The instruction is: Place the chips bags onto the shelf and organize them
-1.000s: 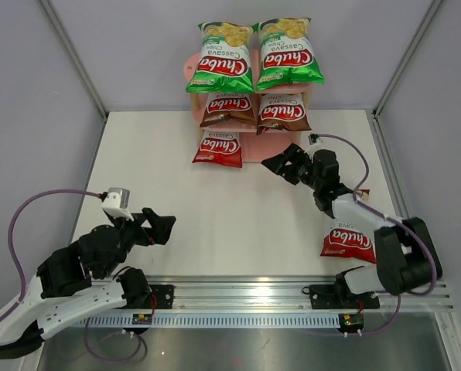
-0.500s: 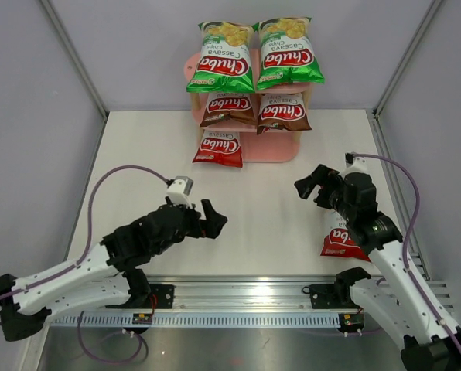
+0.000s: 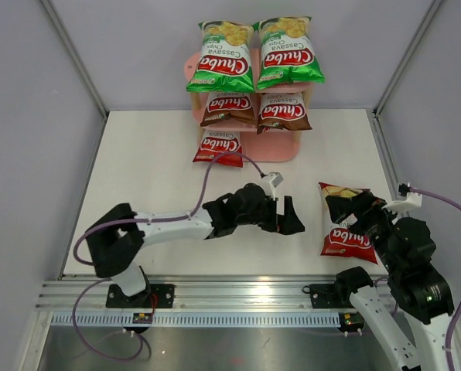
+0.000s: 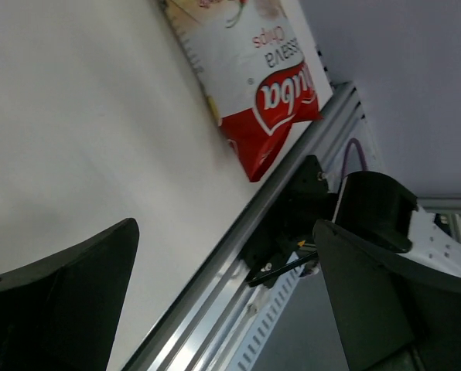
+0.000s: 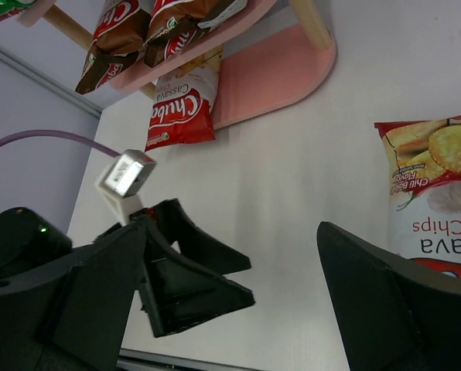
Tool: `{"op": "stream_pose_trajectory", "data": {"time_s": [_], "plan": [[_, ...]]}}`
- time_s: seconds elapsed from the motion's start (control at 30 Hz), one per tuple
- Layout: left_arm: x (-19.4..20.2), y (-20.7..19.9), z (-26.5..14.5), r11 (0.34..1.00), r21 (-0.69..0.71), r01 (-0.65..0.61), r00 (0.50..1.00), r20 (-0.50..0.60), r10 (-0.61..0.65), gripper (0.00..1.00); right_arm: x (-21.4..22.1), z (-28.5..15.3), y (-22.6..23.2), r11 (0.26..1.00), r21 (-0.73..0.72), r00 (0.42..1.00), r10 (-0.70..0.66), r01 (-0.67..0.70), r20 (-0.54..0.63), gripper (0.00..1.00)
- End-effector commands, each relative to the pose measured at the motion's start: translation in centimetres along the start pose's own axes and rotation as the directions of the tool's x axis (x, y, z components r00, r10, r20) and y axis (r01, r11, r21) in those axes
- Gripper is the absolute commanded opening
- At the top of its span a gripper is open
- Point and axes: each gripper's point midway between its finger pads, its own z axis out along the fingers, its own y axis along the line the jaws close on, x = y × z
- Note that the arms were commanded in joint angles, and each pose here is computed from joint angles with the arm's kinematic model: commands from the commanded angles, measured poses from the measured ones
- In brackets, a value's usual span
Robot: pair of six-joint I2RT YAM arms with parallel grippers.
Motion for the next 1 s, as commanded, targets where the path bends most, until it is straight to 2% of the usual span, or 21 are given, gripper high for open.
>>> {"op": "stream_pose_trajectory", "data": {"time_s": [0.0,0.03,0.1,0.2,0.33,0.47,0.7,0.83,0.93,0.97], "plan": [[0.6,-5.8,3.7,0.967,0.251,0.050,0.996,-0.086,-0.029,0.99,-0.1,-2.0,-0.8,0.999,0.035,1.000,-0.001,0.001,0.002,1.00],[0.3,-8.1,4.2,0.943,0.329,0.047,0.994,-0.104,-0.013,0.99,-0.2,-2.5,-0.9,0.999,0.038,1.000,-0.007,0.007,0.006,0.99],[2.4,-7.2,7.1,0.939,0.331,0.095,0.982,-0.186,-0.033,0.99,-0.2,-2.8,-1.0,0.999,0.038,1.000,-0.020,0.019,0.006,1.00],[3.1,-9.8,8.8,0.899,0.423,0.114,0.969,-0.246,-0.007,0.99,0.1,-3.2,-0.7,0.999,0.011,0.999,-0.033,0.033,-0.010,0.99],[5.0,-7.7,11.9,0.913,0.366,0.178,0.952,-0.298,-0.066,0.99,0.9,-3.5,-0.3,0.999,-0.030,0.999,-0.031,0.030,-0.034,0.99],[6.0,-5.9,13.8,0.935,0.294,0.199,0.944,-0.313,-0.103,0.99,0.6,-4.3,-0.1,0.998,-0.048,1.000,-0.029,0.028,-0.006,0.99],[6.6,-5.0,16.3,0.939,0.254,0.232,0.937,-0.316,-0.147,0.99,0.1,-4.8,0.3,0.997,-0.069,0.999,-0.035,0.036,0.017,0.99],[6.0,-3.2,17.5,0.961,0.166,0.220,0.953,-0.249,-0.175,0.99,0.3,-5.0,0.5,0.995,-0.090,0.999,-0.030,0.031,0.017,0.99],[6.0,-2.6,18.5,0.961,0.156,0.229,0.954,-0.234,-0.189,0.99,0.4,-5.1,0.7,0.994,-0.110,0.999,-0.028,0.030,0.016,0.99],[5.8,-3.1,18.8,0.958,0.171,0.231,0.955,-0.229,-0.189,0.95,0.5,-5.1,0.8,0.993,-0.112,1.000,-0.027,0.028,0.014,1.00]]}}
